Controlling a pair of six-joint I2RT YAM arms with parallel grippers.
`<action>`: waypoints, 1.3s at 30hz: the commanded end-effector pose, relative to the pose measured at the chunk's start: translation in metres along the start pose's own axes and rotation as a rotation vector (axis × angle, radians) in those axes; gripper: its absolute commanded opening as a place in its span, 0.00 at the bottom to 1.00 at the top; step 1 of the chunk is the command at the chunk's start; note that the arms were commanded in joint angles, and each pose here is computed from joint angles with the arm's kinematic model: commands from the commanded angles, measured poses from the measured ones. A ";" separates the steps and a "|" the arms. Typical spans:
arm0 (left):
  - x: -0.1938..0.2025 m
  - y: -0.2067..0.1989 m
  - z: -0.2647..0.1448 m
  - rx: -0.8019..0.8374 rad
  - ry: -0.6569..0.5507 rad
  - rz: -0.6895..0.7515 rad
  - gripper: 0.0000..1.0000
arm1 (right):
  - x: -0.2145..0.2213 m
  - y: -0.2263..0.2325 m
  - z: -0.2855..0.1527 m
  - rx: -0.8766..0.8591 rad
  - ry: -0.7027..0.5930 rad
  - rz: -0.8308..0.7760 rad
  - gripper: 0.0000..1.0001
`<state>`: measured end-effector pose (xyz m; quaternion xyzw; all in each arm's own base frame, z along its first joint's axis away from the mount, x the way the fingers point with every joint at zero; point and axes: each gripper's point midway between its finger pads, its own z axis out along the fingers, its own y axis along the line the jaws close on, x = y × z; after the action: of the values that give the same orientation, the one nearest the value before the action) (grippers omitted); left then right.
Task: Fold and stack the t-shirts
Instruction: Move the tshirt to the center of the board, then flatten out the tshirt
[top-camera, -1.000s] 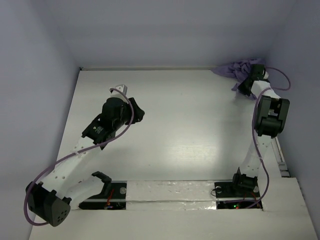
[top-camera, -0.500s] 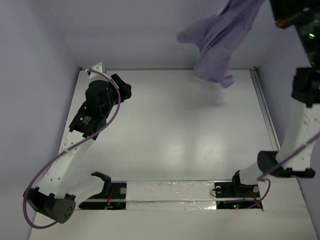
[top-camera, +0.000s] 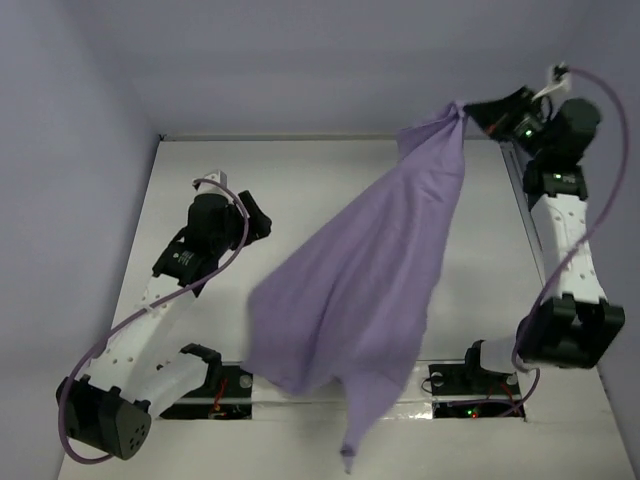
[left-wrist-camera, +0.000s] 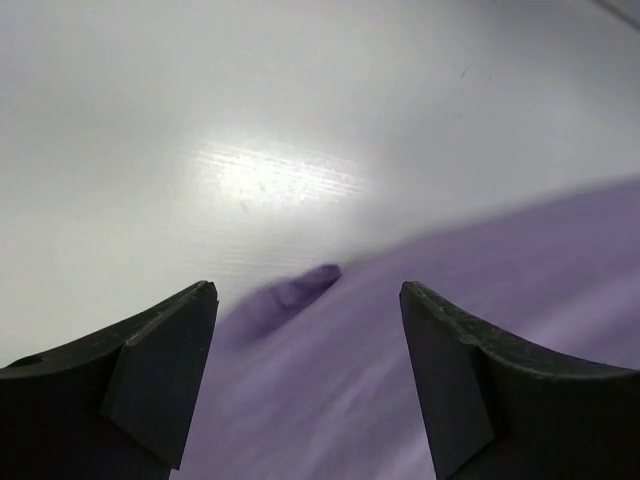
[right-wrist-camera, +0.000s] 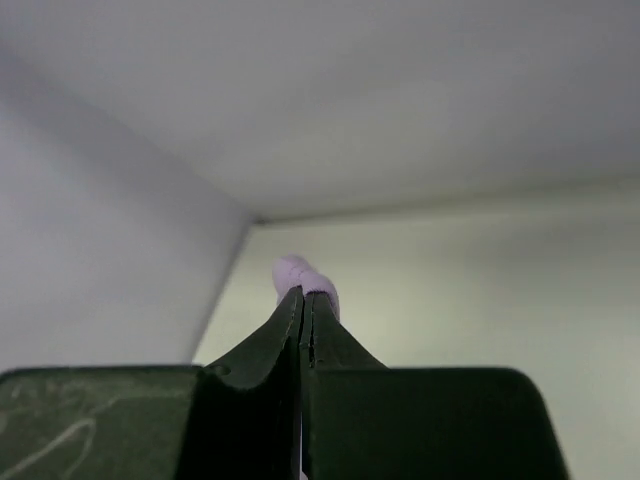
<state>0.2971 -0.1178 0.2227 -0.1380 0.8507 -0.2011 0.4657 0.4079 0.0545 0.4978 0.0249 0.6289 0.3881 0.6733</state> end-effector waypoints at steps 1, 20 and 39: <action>0.019 0.004 0.005 0.014 0.055 0.006 0.71 | 0.052 -0.056 -0.007 0.112 0.060 0.085 0.00; 0.196 0.020 0.091 0.006 0.641 0.238 0.08 | 0.129 -0.137 -0.017 0.315 0.168 0.166 0.00; -0.053 0.113 0.259 -0.384 0.174 0.074 0.33 | 0.179 -0.280 0.201 0.325 0.220 0.255 0.26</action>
<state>0.5357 -0.0539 0.0787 -0.1799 0.9111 -0.0391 0.3687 0.6889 0.0569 0.2074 0.1695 0.7680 0.3584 0.5029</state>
